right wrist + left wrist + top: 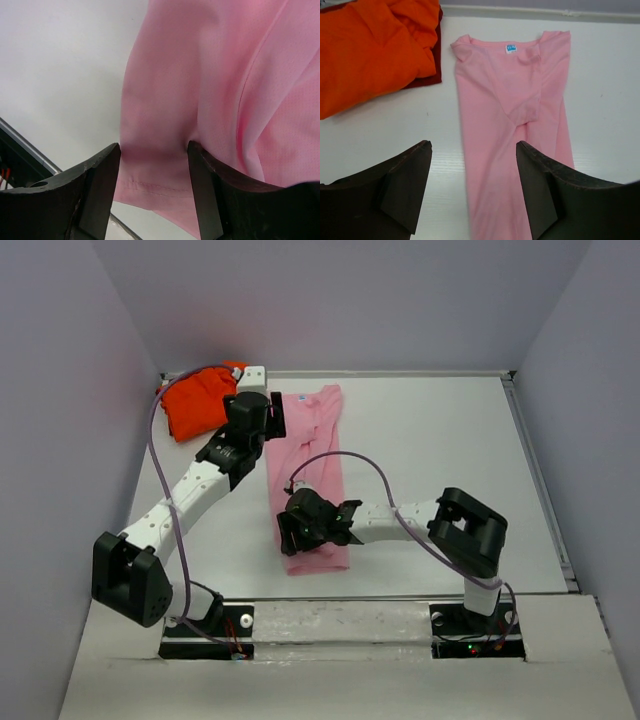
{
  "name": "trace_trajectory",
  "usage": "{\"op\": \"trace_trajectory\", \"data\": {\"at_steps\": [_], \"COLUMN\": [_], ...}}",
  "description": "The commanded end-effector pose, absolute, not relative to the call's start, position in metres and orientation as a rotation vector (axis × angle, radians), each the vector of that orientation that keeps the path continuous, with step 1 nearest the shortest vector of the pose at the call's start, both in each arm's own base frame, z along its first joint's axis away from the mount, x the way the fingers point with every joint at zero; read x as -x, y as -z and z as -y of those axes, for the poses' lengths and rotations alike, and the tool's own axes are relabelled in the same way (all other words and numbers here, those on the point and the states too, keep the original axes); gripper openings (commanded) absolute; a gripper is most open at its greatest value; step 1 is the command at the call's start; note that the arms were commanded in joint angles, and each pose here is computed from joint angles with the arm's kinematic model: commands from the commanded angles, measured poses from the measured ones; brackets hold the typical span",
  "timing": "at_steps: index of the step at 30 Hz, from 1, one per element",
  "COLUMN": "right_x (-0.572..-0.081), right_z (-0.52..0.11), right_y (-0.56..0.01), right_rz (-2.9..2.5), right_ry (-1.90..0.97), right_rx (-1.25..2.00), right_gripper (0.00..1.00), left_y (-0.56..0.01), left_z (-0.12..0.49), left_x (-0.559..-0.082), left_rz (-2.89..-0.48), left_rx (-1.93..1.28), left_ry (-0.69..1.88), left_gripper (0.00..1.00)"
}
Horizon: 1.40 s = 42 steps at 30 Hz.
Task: Fold and stack the t-shirts
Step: Rotate the rectangle-folded T-shirt at the center of the board.
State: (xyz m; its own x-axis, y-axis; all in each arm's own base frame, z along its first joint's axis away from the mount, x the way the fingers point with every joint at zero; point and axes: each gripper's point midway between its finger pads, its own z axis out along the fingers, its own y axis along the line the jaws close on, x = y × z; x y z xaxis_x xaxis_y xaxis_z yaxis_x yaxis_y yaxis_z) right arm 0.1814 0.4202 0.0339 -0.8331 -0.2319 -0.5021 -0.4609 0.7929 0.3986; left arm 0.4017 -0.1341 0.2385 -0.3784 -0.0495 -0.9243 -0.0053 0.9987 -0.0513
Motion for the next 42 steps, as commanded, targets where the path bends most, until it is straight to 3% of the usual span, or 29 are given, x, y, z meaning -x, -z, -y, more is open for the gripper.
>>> {"op": "trace_trajectory", "data": {"at_steps": [1, 11, 14, 17, 24, 25, 29, 34, 42], "right_x": [-0.17, -0.219, -0.262, -0.315, -0.438, -0.456, -0.498, -0.537, -0.549], "right_z": [-0.401, -0.427, -0.433, -0.427, -0.429, -0.423, -0.413, -0.404, -0.408], "right_y": [0.0, -0.163, -0.188, -0.182, -0.187, -0.159, -0.145, -0.154, -0.167], "right_rz": [-2.668, -2.275, -2.189, -2.155, -2.052, -2.105, -2.117, -2.031, -1.973], "right_ry": [-0.534, -0.601, -0.528, -0.426, -0.629, -0.595, -0.63, -0.706, -0.854], "right_rx": [0.564, 0.624, 0.62, 0.598, 0.458, 0.451, 0.442, 0.469, 0.499], "right_gripper": [0.63, 0.66, 0.67, 0.67, 0.7, 0.7, 0.7, 0.71, 0.7], "left_y": [-0.295, -0.319, -0.323, -0.326, -0.32, -0.318, -0.317, -0.322, -0.323], "left_z": [0.129, 0.107, 0.1, 0.099, 0.106, 0.108, 0.113, 0.112, 0.083], "left_x": [-0.407, -0.394, -0.39, -0.388, -0.392, -0.392, -0.394, -0.391, -0.388], "left_rz": [-1.789, -1.708, -1.667, -1.655, -1.678, -1.682, -1.695, -1.676, -1.644], "left_rx": [0.124, 0.212, 0.243, 0.259, 0.242, 0.237, 0.217, 0.224, 0.312], "left_ry": [0.076, 0.036, 0.053, 0.062, 0.083, 0.091, 0.104, 0.124, -0.024], "left_gripper": [0.79, 0.79, 0.79, 0.79, 0.79, 0.79, 0.79, 0.79, 0.79]}}
